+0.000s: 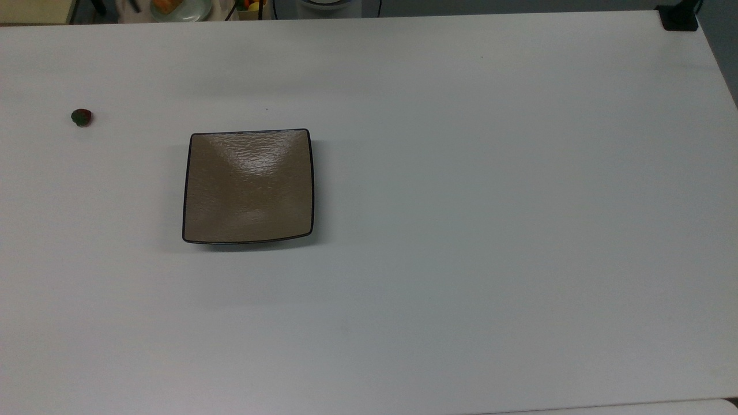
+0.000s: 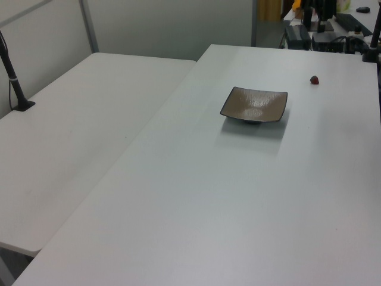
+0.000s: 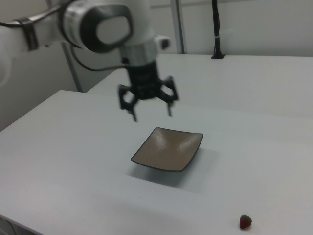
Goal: Strawberries on a ceramic plate
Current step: 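Move the open gripper over to the red strawberry, then lower the gripper and close it around the red strawberry, then lift the strawberry and carry it over the square brown plate, then lower the strawberry onto the plate center and open the gripper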
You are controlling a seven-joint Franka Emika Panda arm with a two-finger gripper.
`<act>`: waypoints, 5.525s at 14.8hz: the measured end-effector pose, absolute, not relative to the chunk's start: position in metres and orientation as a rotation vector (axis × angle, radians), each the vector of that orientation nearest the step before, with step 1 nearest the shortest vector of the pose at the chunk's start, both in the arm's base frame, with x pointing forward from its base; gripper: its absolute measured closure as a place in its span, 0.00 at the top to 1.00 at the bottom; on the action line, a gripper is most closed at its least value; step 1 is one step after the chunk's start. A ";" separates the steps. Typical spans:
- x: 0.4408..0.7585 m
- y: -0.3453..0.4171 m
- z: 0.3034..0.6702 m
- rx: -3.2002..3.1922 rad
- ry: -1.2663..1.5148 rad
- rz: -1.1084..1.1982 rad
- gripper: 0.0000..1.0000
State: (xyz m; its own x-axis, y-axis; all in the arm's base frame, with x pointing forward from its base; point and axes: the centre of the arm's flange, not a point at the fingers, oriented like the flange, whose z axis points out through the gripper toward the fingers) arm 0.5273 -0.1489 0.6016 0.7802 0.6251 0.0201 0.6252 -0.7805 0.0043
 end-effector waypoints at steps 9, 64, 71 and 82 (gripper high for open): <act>0.521 -0.309 0.510 -3.023 -0.927 0.026 1.00; 0.650 -0.111 0.428 -3.020 -0.687 -0.044 0.32; 0.670 -0.069 0.384 -3.043 -0.574 -0.154 0.32; 0.671 -0.052 0.348 -3.042 -0.589 -0.161 0.72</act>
State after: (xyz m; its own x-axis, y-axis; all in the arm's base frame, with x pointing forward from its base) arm 0.6713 -0.0522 0.3482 0.9227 0.3699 0.1090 0.3739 -0.9273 -0.0189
